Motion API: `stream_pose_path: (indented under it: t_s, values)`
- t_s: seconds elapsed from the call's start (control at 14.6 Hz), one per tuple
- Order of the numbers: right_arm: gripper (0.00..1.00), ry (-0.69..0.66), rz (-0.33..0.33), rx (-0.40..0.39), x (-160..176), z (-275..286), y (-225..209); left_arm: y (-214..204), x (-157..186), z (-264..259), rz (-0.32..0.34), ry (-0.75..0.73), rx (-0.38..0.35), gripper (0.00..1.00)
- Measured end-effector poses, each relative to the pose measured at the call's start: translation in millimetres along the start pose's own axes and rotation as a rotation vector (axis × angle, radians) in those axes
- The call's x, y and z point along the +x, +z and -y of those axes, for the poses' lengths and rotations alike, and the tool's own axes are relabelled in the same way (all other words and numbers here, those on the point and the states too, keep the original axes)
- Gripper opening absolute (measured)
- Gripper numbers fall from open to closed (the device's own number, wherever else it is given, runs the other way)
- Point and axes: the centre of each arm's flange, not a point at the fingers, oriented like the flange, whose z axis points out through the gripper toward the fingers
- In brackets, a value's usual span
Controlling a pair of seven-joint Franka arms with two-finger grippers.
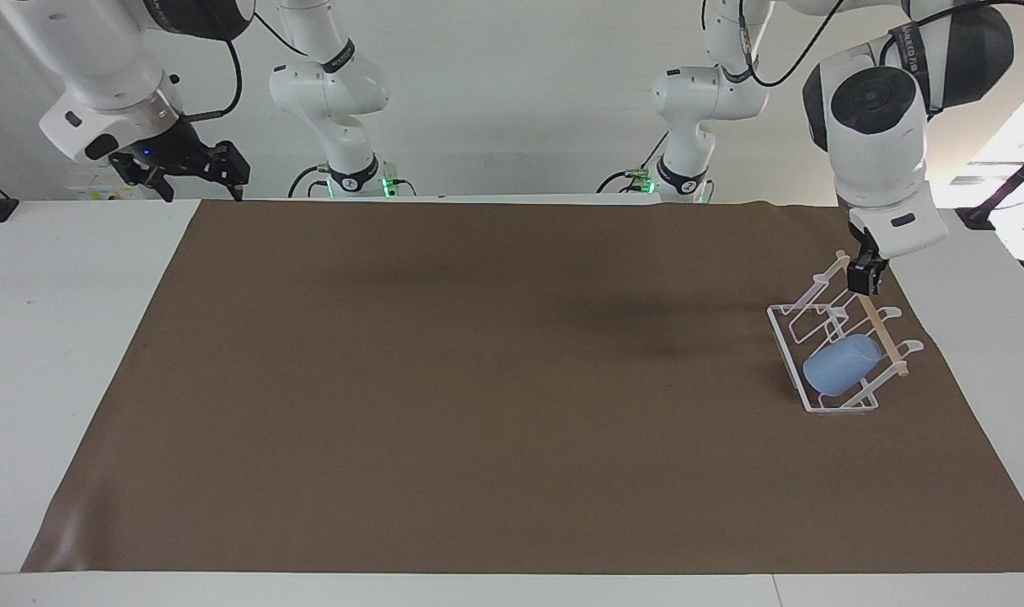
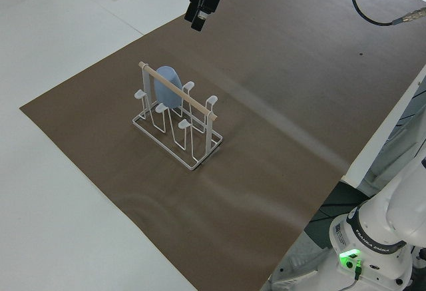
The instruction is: Hang cup on cup holder
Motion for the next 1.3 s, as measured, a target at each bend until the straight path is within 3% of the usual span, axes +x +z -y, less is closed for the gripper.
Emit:
stream_pose_path:
  t_s: [0.21,0.62,0.89,1.3]
  values:
    - [1.0,0.0,0.0,0.0,0.0,0.0,0.0,-3.6,1.3,16.5,0.108,0.199,-0.149,1.0]
    - [1.0,0.0,0.0,0.0,-0.2,0.0,-0.2,-5.6,0.4,44.0,0.208,0.566,-0.354,1.0]
    - [1.0,0.0,0.0,0.0,-0.2,0.0,-0.2,-23.1,-4.9,44.2,0.222,0.668,-0.426,1.0]
    - [1.0,0.0,0.0,0.0,-0.2,0.0,-0.2,-40.4,-6.7,46.0,0.225,0.696,-0.437,1.0]
